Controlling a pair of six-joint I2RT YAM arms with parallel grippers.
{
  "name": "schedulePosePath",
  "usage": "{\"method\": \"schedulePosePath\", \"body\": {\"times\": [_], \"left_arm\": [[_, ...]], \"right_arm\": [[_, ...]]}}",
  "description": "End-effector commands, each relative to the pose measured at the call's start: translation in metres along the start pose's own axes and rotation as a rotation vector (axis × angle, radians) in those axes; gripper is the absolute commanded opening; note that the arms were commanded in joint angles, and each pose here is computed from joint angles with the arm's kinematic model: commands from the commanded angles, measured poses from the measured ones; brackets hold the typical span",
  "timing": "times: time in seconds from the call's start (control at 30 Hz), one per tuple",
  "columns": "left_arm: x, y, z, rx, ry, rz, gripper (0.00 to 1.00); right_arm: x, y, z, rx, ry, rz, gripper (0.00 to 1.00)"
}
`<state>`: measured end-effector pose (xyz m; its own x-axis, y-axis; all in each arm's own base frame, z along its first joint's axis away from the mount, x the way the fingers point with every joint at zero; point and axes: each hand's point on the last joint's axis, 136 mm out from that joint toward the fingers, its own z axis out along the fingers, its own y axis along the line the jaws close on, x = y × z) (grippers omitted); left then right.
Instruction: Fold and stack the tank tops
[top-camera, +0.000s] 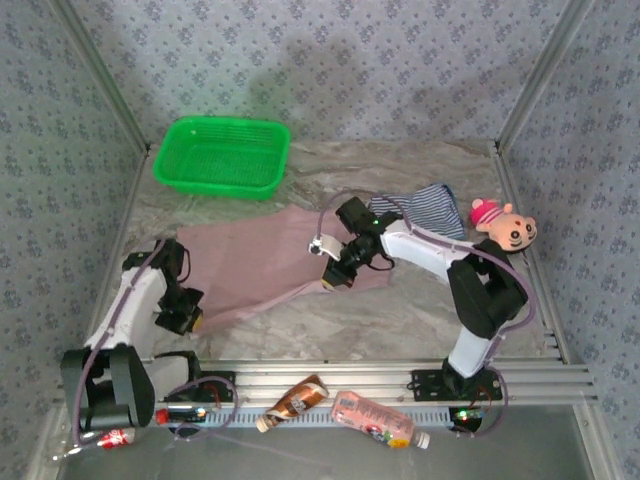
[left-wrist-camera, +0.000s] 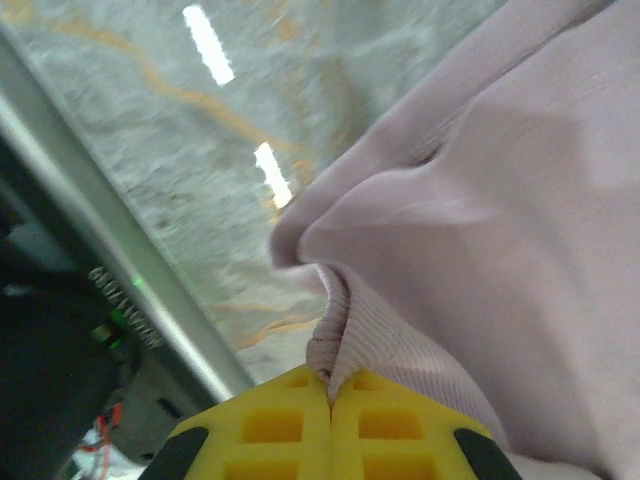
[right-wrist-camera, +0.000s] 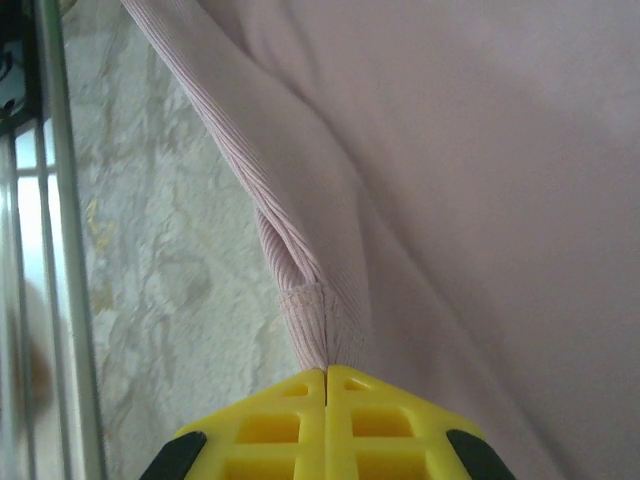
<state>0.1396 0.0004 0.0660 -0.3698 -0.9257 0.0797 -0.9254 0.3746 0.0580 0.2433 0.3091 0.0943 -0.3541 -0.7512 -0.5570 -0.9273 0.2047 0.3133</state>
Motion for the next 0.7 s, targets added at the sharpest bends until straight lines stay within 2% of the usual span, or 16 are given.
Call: {"method": "schedulePosePath", "body": {"times": [0.0,0.27,0.5,0.67], "left_arm": [[-0.02,-0.02,-0.007,0.061,-0.052,0.018,0.02],[-0.048,-0.056,-0.007,0.083,-0.04,0.061,0.03],[-0.06,-0.069,-0.012,0.077,-0.055,0.09,0.03],[-0.068,-0.074,0.005,0.045,-0.04,0.114,0.04]], "right_arm": [[-0.019,-0.015,0.001,0.017,-0.028,-0.032,0.04],[-0.025,-0.054,0.015,0.057,-0.037,-0.024,0.04],[-0.027,-0.078,0.011,0.097,-0.059,-0.004,0.04],[-0.027,-0.085,0.024,0.089,-0.045,-0.006,0.04]]}}
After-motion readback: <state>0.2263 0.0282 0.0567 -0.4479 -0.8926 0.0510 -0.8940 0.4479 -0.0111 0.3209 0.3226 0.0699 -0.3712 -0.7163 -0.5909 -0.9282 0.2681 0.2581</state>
